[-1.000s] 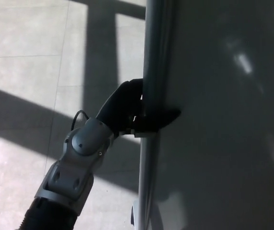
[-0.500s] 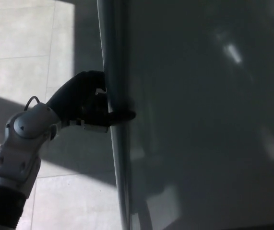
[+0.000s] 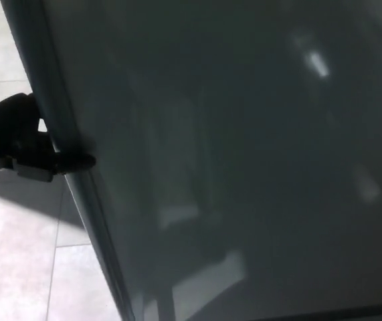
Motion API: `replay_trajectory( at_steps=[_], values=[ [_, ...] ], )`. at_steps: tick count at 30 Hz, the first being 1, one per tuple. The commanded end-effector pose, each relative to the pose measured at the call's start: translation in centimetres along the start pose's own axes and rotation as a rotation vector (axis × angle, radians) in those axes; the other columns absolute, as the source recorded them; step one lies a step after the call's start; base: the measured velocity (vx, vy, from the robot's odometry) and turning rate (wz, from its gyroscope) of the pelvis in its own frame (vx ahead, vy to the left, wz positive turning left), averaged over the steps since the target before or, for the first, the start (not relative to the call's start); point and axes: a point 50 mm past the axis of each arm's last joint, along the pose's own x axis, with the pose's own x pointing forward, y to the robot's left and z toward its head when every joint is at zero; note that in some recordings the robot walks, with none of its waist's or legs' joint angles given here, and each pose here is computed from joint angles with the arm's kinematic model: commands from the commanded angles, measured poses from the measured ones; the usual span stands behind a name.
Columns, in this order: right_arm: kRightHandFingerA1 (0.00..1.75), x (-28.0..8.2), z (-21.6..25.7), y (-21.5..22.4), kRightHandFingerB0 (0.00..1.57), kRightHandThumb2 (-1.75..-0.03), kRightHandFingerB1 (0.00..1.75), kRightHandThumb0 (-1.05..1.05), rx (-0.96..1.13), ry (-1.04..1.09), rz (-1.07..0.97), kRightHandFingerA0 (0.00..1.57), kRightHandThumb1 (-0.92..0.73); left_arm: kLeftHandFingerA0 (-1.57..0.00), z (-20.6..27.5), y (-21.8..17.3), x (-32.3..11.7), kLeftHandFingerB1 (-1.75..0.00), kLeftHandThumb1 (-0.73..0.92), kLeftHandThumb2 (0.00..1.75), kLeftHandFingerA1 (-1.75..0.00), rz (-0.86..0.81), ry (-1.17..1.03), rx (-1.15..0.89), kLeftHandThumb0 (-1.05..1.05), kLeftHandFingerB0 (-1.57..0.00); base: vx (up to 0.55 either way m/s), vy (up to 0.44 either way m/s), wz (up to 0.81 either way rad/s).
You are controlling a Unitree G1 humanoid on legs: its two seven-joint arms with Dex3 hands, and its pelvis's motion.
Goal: A white board is being place on the right hand side and parallel to the robot and the robot uses its left hand to grab on the leftside of the whiteboard and drag the whiteboard from the right hand side to the left hand side
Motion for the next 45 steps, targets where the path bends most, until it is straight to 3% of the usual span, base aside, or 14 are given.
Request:
replay_trajectory(
  at_steps=[1,6,8,15,16,22,23,25,26,30,37,40,41,45],
  values=[
    [0.76,-0.1,0.1,-0.8,0.52,-0.61,0.54,-0.77,-0.022,-0.007,-0.026,0.65,-0.71,-0.81,-2.7,1.4,-3.4,-0.83,0.75,0.62,-0.98,-0.064,0.104,-0.069,-0.14,-0.91,0.00,0.000,0.00],
    [0.76,0.0,0.2,-0.9,0.53,-0.61,0.55,-0.80,-0.026,-0.010,-0.026,0.65,-0.71,-0.80,-3.4,2.3,-5.4,-0.85,0.79,0.63,-1.07,-0.050,0.134,-0.096,-0.07,-0.88,0.00,0.000,0.04],
    [0.76,0.0,0.2,-1.0,0.53,-0.61,0.56,-0.80,-0.037,-0.005,-0.026,0.65,-0.72,-0.79,-3.8,2.7,-6.2,-0.83,0.77,0.62,-1.05,-0.021,0.170,-0.060,-0.15,-0.89,0.00,0.000,0.00],
    [0.75,0.0,0.1,-1.0,0.53,-0.61,0.53,-0.80,-0.053,-0.002,-0.022,0.66,-0.73,-0.75,-5.3,4.3,-9.1,-0.87,0.83,0.63,-1.12,0.090,0.264,-0.095,-0.01,-0.86,0.00,0.000,0.02],
    [0.74,-0.1,0.0,-1.0,0.55,-0.61,0.54,-0.78,-0.053,0.000,-0.022,0.67,-0.72,-0.76,-5.5,4.5,-9.6,-0.87,0.82,0.70,-1.13,0.112,0.270,-0.083,0.08,-0.87,0.00,0.000,0.00],
    [0.78,-0.1,-0.1,-1.0,0.55,-0.61,0.54,-0.79,-0.032,0.004,-0.021,0.69,-0.71,-0.75,-6.3,5.6,-11.8,-0.91,0.83,0.72,-1.07,0.201,0.318,-0.035,0.07,-0.86,0.00,0.000,0.00],
    [0.78,-0.1,0.0,-0.9,0.55,-0.61,0.56,-0.78,-0.044,-0.002,-0.020,0.68,-0.72,-0.76,-6.2,5.9,-12.2,-0.90,0.81,0.81,-1.05,0.217,0.328,-0.030,0.12,-0.82,0.00,0.000,0.00],
    [0.76,0.0,0.1,-0.9,0.55,-0.62,0.55,-0.78,-0.052,-0.008,-0.020,0.67,-0.72,-0.74,-5.9,6.3,-12.7,-0.89,0.82,0.79,-1.05,0.228,0.329,-0.025,0.10,-0.80,0.00,0.000,0.00],
    [0.74,0.0,0.1,-0.8,0.54,-0.61,0.55,-0.77,-0.048,-0.008,-0.019,0.64,-0.72,-0.71,-5.8,6.4,-13.0,-0.89,0.85,0.66,-1.09,0.232,0.330,-0.019,0.03,-0.79,0.00,0.000,0.00],
    [0.73,0.0,0.2,-0.7,0.54,-0.61,0.56,-0.77,-0.037,-0.010,-0.014,0.63,-0.72,-0.71,-5.6,7.0,-13.8,-0.88,0.86,0.66,-1.11,0.260,0.342,-0.016,0.05,-0.79,0.00,0.000,0.00],
    [0.74,0.1,0.1,-0.6,0.54,-0.61,0.55,-0.80,-0.049,-0.006,-0.012,0.66,-0.72,-0.74,-4.9,7.8,-14.9,-0.75,0.78,0.63,-1.01,0.298,0.408,0.123,-0.13,-0.80,0.00,0.000,0.00],
    [0.75,0.1,0.3,-0.6,0.54,-0.61,0.55,-0.81,-0.055,-0.011,-0.010,0.66,-0.72,-0.72,-4.8,8.1,-15.2,-0.79,0.84,0.64,-1.05,0.311,0.376,0.009,0.03,-0.76,0.00,0.000,0.00],
    [0.74,0.2,0.3,-0.5,0.55,-0.61,0.55,-0.81,-0.037,-0.009,-0.011,0.64,-0.72,-0.74,-4.4,8.2,-15.6,-0.73,0.81,0.63,-0.89,0.296,0.389,0.053,-0.06,-0.71,0.00,0.000,0.00],
    [0.74,0.3,0.4,-0.4,0.54,-0.61,0.56,-0.81,-0.036,-0.016,-0.011,0.65,-0.72,-0.74,-3.9,8.4,-15.9,-0.75,0.80,0.63,-0.96,0.264,0.403,0.059,-0.08,-0.75,0.00,0.000,0.00]
  ],
)
